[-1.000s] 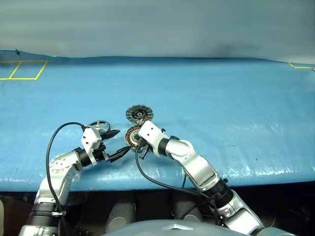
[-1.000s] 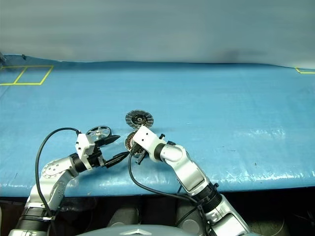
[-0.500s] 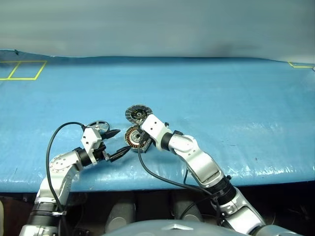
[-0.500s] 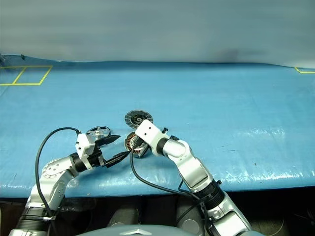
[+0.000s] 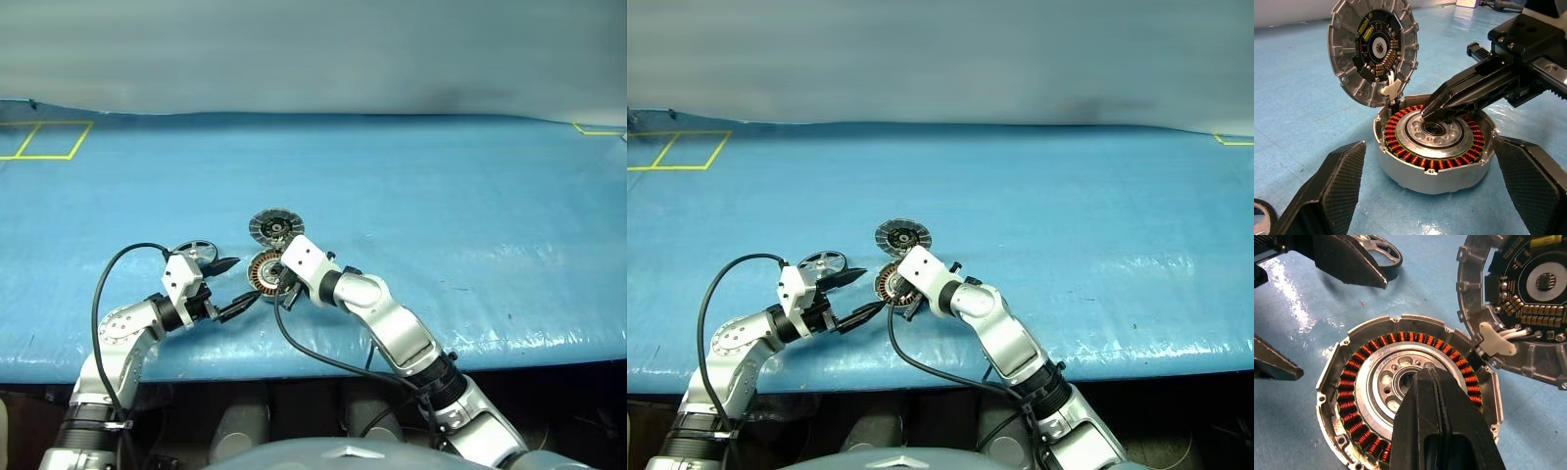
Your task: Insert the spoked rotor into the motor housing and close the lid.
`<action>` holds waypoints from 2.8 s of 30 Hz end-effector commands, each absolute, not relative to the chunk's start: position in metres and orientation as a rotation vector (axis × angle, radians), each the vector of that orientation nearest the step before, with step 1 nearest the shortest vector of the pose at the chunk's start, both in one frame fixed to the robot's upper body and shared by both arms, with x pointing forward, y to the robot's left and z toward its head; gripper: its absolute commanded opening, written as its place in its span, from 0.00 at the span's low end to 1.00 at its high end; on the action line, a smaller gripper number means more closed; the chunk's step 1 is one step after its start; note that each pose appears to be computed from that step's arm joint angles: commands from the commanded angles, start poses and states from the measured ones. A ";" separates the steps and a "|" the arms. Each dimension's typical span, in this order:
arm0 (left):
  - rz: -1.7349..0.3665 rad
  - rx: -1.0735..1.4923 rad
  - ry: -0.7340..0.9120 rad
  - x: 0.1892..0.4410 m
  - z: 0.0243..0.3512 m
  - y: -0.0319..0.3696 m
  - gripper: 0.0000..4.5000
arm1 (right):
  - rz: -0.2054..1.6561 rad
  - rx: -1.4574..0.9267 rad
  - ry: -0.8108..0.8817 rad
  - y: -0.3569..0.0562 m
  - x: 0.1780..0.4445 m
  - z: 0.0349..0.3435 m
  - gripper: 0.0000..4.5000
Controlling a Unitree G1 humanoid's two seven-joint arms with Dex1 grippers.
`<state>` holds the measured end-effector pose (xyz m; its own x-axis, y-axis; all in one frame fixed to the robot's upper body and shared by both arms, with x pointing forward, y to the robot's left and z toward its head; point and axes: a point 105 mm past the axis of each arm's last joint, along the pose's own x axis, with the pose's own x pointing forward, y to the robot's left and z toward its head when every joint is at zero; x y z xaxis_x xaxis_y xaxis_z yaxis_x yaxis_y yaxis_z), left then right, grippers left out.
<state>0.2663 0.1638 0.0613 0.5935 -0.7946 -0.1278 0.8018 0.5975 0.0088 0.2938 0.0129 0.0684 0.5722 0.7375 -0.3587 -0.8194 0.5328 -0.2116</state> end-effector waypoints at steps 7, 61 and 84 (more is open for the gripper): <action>-0.926 0.093 0.082 0.268 0.069 0.164 0.99 | 0.940 -0.380 0.237 0.016 0.293 0.066 0.00; -0.643 0.172 0.187 0.274 0.123 0.217 0.99 | 1.005 -0.307 0.100 0.002 0.282 0.093 0.00; -0.458 0.397 0.588 0.306 0.139 0.254 0.99 | 1.029 -0.298 0.093 0.015 0.280 0.091 0.00</action>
<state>0.3041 0.2515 0.1326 0.7398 -0.3075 -0.5985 0.5079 0.8387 0.1968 0.2799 0.0096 0.0799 0.5184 0.8155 -0.2574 -0.8550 0.4888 -0.1733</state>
